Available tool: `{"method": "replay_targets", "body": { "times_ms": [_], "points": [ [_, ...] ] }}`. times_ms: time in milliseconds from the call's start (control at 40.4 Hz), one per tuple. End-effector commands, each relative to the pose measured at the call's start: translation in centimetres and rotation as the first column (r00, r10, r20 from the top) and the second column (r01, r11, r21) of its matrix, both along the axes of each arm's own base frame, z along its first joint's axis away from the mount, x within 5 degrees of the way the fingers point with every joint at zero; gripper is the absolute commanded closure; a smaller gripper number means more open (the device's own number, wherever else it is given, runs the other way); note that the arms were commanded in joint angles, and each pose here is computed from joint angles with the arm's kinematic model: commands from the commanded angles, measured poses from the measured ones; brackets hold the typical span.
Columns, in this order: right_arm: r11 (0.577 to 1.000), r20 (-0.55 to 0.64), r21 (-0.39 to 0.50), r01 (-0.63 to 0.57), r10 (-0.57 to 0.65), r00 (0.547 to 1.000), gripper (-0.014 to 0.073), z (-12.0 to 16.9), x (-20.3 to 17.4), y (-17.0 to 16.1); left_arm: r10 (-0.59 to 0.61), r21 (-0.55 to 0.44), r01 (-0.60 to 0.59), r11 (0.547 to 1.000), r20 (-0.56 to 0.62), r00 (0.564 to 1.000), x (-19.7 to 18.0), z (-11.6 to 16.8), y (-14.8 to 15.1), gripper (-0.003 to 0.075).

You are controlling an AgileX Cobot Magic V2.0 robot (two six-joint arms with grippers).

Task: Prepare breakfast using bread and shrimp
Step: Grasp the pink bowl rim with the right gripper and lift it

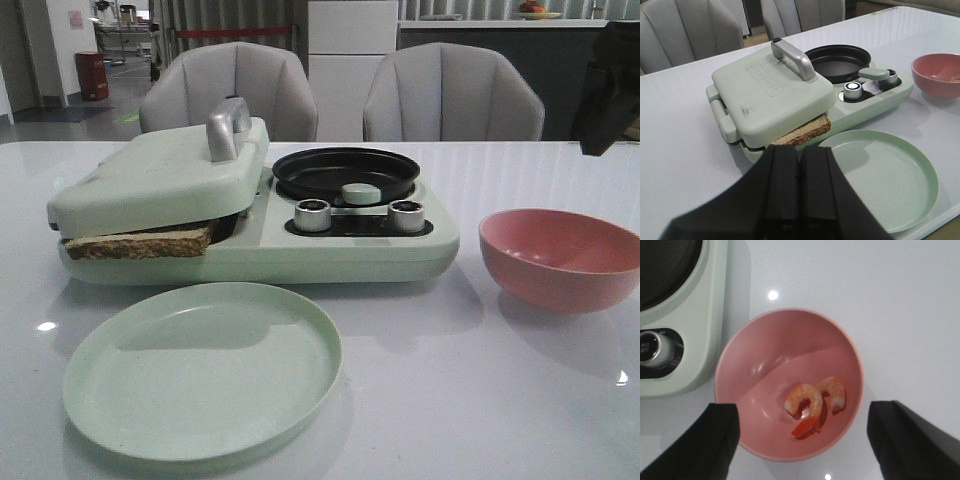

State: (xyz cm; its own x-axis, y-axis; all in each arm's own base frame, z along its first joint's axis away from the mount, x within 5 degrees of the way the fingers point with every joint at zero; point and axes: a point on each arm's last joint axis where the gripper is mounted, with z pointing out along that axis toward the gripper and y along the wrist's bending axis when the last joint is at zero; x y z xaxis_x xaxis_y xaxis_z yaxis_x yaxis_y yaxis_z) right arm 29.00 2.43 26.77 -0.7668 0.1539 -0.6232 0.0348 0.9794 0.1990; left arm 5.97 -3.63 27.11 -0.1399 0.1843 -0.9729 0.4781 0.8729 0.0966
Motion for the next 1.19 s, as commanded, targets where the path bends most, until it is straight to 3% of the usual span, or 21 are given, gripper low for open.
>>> {"method": "replay_targets", "body": {
  "times_ms": [0, 297, 767, 891, 1015, 1163],
  "points": [
    [0.999, 0.098, -0.040, 0.005, -0.001, 0.995, -0.0031, 1.6, 1.6, -0.4, 0.029, -0.060, -0.025, 0.998, 0.065, 0.997, 0.1, 1.5, 0.2, 0.0687],
    [0.996, 0.001, -0.061, 0.065, -0.065, 0.998, -0.0031, -1.2, 5.2, -2.9, 0.029, -0.060, -0.025, 0.998, 0.065, 0.997, 0.1, 1.5, 0.2, 0.0687],
    [0.996, -0.137, -0.065, 0.056, -0.065, 0.988, -0.0008, -6.3, 8.0, -3.0, 0.029, -0.060, -0.025, 0.998, 0.065, 0.997, 0.1, 1.5, 0.2, 0.0687],
    [0.996, -0.125, -0.066, 0.059, -0.067, 0.990, 0.0167, -6.5, 8.2, -3.1, 0.029, -0.060, -0.025, 0.998, 0.065, 0.997, 0.1, 1.5, 0.2, 0.0687],
    [0.996, -0.121, -0.066, 0.061, -0.068, 0.990, 0.0434, -6.4, 8.2, -3.1, 0.029, -0.060, -0.025, 0.998, 0.065, 0.997, 0.1, 1.5, 0.2, 0.0687],
    [0.996, -0.126, -0.057, 0.065, -0.071, 0.989, 0.0622, -6.4, 8.2, -3.0, 0.029, -0.060, -0.025, 0.998, 0.065, 0.997, 0.1, 1.5, 0.2, 0.0687]
  ]
}}
